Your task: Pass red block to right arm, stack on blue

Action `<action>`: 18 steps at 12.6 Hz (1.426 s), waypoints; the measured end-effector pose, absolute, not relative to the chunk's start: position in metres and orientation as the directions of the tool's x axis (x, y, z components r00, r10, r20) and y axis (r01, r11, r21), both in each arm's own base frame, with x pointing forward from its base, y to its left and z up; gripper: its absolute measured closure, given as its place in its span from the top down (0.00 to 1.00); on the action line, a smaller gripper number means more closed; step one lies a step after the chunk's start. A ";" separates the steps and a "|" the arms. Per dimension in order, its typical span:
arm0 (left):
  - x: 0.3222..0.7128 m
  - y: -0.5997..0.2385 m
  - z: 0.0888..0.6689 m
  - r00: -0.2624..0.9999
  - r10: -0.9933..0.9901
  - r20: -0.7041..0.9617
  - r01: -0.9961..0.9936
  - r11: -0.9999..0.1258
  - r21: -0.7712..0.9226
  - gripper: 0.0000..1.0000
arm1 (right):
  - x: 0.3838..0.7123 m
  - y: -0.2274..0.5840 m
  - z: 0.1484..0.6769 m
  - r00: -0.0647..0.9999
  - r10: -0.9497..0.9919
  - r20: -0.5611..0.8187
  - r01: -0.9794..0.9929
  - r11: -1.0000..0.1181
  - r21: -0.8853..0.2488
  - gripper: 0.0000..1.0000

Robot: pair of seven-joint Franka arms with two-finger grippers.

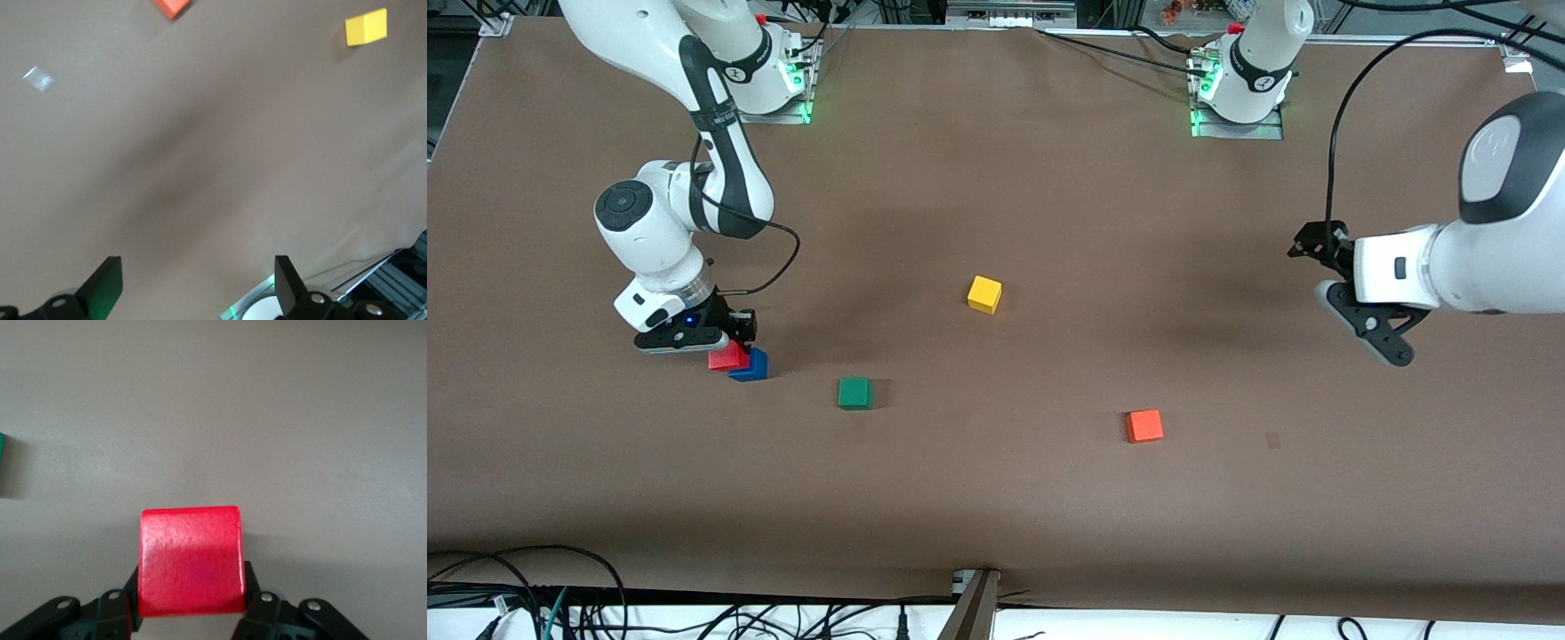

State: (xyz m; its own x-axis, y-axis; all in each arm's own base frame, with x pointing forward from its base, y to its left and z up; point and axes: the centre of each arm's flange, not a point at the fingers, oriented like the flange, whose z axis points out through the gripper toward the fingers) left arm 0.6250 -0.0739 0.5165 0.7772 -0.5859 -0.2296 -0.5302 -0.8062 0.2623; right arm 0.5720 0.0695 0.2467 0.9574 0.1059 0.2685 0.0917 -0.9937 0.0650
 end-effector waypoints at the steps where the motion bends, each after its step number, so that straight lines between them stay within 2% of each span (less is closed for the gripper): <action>1: 0.620 -0.081 0.530 0.800 -0.548 -0.246 -0.508 -0.836 0.208 1.00 | 0.572 0.069 0.246 0.958 0.100 0.270 0.085 -0.994 0.065 0.56; 4: 0.598 -0.111 0.575 0.888 -0.399 -0.226 -0.401 -0.915 0.040 1.00 | 0.573 0.069 0.241 0.954 0.094 0.285 0.076 -0.994 0.075 0.56; 6: 0.589 -0.102 0.591 0.940 -0.317 -0.125 -0.321 -0.947 -0.017 1.00 | 0.572 0.072 0.234 0.954 0.086 0.289 0.066 -0.995 0.078 0.56; 10: 0.565 -0.038 0.578 0.979 -0.200 -0.043 -0.201 -0.979 -0.044 1.00 | 0.572 0.078 0.233 0.950 0.079 0.301 0.059 -0.995 0.077 0.56; 13: 0.561 -0.016 0.575 0.986 -0.162 -0.032 -0.164 -0.986 -0.045 1.00 | 0.572 0.077 0.233 0.950 0.079 0.302 0.058 -0.995 0.077 0.56; 14: 0.561 -0.017 0.575 0.986 -0.162 -0.028 -0.163 -0.986 -0.045 1.00 | 0.572 0.077 0.233 0.950 0.079 0.301 0.059 -0.995 0.077 0.61; 17: 0.561 -0.019 0.576 0.990 -0.138 -0.023 -0.139 -0.989 -0.046 1.00 | 0.574 0.079 0.239 0.957 0.075 0.279 0.060 -0.996 0.064 0.93; 18: 0.561 -0.018 0.576 0.992 -0.126 -0.023 -0.127 -0.991 -0.046 1.00 | 0.576 0.079 0.247 0.968 0.068 0.243 0.058 -0.997 0.046 1.00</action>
State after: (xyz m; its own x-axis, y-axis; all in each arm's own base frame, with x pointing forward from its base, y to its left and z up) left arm 0.5615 -0.0182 0.5758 0.9918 -0.1257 -0.0228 -0.1266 -0.9909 -0.0464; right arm 0.5763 0.0788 0.2468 0.9676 0.0676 0.2433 0.0580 -0.9972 0.0464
